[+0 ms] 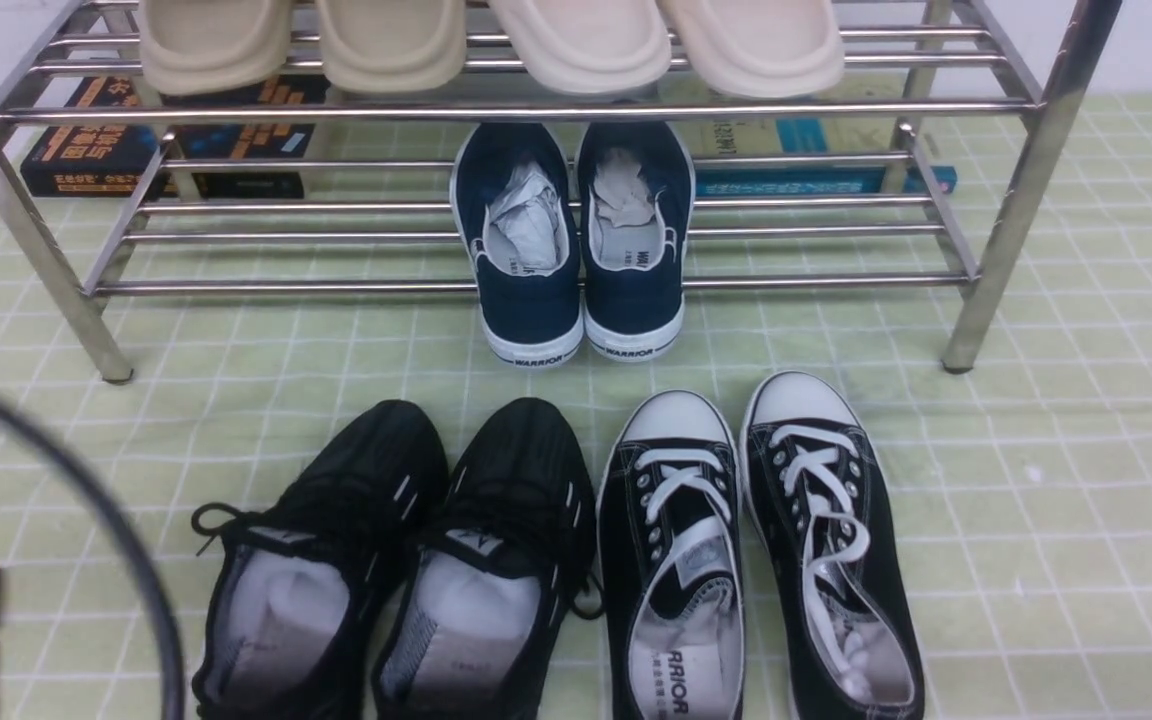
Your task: Take the shoes off the shelf with your hand from the green coffee tablecloth.
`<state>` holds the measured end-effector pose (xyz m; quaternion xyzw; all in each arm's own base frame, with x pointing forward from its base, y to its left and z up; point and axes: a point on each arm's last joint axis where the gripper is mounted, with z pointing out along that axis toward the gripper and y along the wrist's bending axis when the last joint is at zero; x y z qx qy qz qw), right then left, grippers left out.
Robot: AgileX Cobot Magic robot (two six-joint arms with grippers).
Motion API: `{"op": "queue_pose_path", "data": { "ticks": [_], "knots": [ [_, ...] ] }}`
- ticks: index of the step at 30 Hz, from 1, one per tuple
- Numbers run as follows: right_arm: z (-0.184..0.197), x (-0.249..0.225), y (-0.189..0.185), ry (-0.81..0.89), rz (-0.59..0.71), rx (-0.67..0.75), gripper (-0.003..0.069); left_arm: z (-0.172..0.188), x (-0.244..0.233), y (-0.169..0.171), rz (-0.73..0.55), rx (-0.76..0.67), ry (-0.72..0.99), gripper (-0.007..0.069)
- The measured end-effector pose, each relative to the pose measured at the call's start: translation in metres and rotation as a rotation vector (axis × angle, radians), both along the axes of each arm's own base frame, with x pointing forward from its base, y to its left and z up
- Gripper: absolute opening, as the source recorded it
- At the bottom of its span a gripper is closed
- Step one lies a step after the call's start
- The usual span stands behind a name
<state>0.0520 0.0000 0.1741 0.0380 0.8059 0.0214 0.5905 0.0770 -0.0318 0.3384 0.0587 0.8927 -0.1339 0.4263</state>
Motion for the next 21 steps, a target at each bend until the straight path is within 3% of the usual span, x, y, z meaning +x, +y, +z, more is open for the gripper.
{"op": "queue_pose_path", "data": {
  "ticks": [4,7,13,21],
  "knots": [
    [0.0,0.0,0.0,0.0,0.0,0.0,0.0238,-0.029,-0.003,-0.005,-0.02,-0.175,-0.106,0.0001],
    [0.0,0.0,0.0,0.0,0.0,0.0,0.0238,-0.049,-0.003,-0.007,-0.031,-0.219,-0.154,0.0004],
    [0.0,0.0,0.0,0.0,0.0,-0.001,0.0238,-0.076,-0.002,-0.008,-0.03,-0.202,-0.116,0.0013],
    [0.0,0.0,0.0,0.0,0.0,-0.001,0.0238,-0.078,-0.001,-0.006,-0.032,-0.169,-0.134,0.002]
  ]
}}
